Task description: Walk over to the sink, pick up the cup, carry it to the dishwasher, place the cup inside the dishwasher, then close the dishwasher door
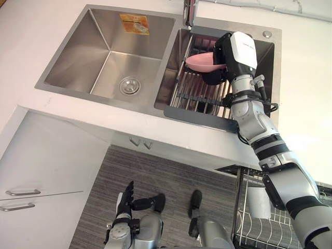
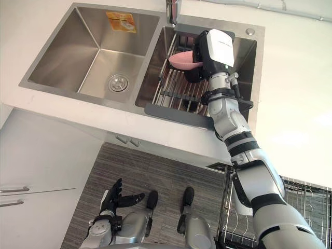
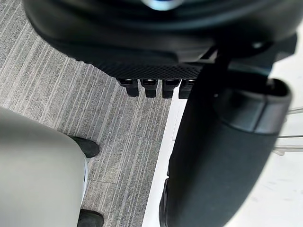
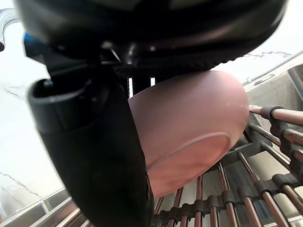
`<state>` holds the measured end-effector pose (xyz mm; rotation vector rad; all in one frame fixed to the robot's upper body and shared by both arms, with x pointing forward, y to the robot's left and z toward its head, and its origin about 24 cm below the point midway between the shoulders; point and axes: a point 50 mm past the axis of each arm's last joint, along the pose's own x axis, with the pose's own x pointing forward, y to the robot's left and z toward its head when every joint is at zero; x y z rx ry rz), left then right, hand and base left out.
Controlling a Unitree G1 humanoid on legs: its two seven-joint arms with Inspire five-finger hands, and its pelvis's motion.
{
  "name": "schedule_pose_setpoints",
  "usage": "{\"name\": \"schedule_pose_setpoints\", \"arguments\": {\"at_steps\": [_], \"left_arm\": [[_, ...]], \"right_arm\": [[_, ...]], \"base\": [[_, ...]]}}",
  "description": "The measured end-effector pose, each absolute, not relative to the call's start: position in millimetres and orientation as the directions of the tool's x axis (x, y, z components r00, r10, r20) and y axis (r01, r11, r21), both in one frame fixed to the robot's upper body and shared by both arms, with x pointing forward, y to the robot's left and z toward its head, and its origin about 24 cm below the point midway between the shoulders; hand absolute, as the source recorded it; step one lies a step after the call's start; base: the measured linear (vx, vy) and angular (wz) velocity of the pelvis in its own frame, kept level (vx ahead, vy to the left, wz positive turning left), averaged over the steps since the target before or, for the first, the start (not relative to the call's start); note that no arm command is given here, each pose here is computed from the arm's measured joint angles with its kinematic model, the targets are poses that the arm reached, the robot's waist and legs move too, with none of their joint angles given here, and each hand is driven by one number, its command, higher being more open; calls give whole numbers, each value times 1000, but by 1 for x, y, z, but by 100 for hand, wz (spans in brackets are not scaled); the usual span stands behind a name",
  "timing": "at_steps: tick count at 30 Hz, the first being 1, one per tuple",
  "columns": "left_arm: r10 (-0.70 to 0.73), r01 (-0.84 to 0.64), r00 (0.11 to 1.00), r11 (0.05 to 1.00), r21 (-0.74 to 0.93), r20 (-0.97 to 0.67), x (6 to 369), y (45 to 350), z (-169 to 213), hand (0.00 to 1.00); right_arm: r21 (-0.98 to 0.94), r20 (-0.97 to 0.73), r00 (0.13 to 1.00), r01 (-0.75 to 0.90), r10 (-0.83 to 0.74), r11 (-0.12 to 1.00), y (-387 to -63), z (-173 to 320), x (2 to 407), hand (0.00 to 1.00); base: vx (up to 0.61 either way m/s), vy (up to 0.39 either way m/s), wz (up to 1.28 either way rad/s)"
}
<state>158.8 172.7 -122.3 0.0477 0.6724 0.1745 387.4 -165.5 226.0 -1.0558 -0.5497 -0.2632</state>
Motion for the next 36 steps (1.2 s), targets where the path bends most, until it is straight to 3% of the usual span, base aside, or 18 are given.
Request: {"name": "schedule_pose_setpoints", "arguments": {"at_steps": [16,25,36], "left_arm": [[186,-124,701,983,139,-688,146,184,-134,100],[191,-102,655,981,165,-731,135,187,-141,100],[191,-81,635,980,181,-748,129,188,-145,100]], "right_arm": [[-678,624,725,318,290,663,-126,187,302,0],[-592,679,700,342,222,730,-146,185,267,0],[-569,686,704,366,181,737,-158,178,243,0]], "base": [[-13,10,-19],[-2,43,-32],[-32,40,-34]]}}
